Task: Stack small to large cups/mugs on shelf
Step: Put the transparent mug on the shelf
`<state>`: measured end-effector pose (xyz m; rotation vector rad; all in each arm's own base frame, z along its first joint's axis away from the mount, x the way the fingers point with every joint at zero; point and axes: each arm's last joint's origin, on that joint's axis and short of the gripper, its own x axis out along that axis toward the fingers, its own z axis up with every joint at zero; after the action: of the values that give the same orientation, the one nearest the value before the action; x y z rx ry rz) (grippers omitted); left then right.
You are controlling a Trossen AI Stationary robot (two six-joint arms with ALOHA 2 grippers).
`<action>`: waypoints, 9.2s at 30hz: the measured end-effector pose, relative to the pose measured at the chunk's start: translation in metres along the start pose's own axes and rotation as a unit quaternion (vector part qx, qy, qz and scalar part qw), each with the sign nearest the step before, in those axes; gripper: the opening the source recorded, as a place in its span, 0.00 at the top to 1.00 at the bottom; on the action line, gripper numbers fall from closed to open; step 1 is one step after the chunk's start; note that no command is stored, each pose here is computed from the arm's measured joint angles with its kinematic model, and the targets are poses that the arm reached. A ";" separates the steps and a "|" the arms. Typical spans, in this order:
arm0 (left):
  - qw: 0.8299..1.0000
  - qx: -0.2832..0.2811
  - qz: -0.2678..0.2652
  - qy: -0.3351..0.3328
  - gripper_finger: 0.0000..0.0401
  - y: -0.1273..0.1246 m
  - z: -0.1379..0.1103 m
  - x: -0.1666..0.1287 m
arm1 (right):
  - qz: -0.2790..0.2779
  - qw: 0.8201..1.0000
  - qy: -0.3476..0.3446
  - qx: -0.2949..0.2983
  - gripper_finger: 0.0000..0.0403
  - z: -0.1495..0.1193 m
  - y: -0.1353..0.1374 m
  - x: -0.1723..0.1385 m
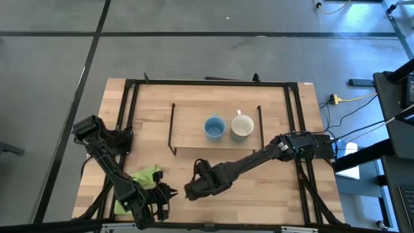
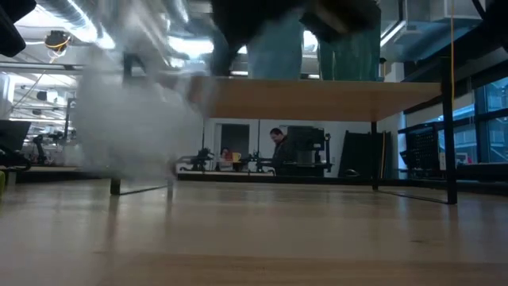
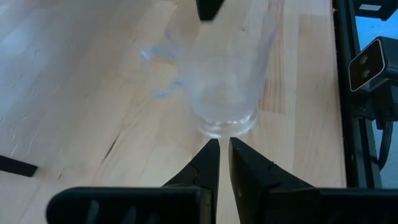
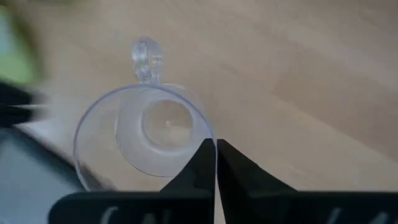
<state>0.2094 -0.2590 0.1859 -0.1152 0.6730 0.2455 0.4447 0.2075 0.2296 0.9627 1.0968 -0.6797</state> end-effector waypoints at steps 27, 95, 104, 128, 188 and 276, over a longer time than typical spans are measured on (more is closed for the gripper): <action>0.992 -0.006 0.126 0.003 0.92 0.050 0.021 -0.019 | 0.021 0.965 -0.186 -0.184 1.00 0.046 0.002 -0.066; 0.998 -0.050 0.043 0.022 0.92 0.052 0.031 -0.052 | -0.050 0.995 0.005 -0.089 0.98 0.016 -0.006 0.008; 0.999 -0.042 0.030 0.015 0.92 0.048 0.033 -0.052 | -0.050 0.995 -0.009 -0.081 0.97 0.016 -0.006 0.009; 0.999 -0.043 0.022 0.012 0.92 0.046 0.033 -0.052 | -0.049 0.995 -0.008 -0.087 0.88 0.008 -0.004 0.018; 0.913 0.357 -0.191 0.048 0.70 0.022 0.093 0.030 | 0.054 0.960 -0.276 -0.011 0.49 -0.064 -0.056 -0.174; 0.874 0.435 -0.173 0.128 0.98 0.129 0.217 -0.100 | 0.127 0.939 -0.320 0.025 0.49 -0.108 -0.065 -0.185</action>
<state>0.2307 -0.1132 0.4138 0.6078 0.9578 -0.4414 0.2835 0.2751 0.3688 0.8191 0.3747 -0.7359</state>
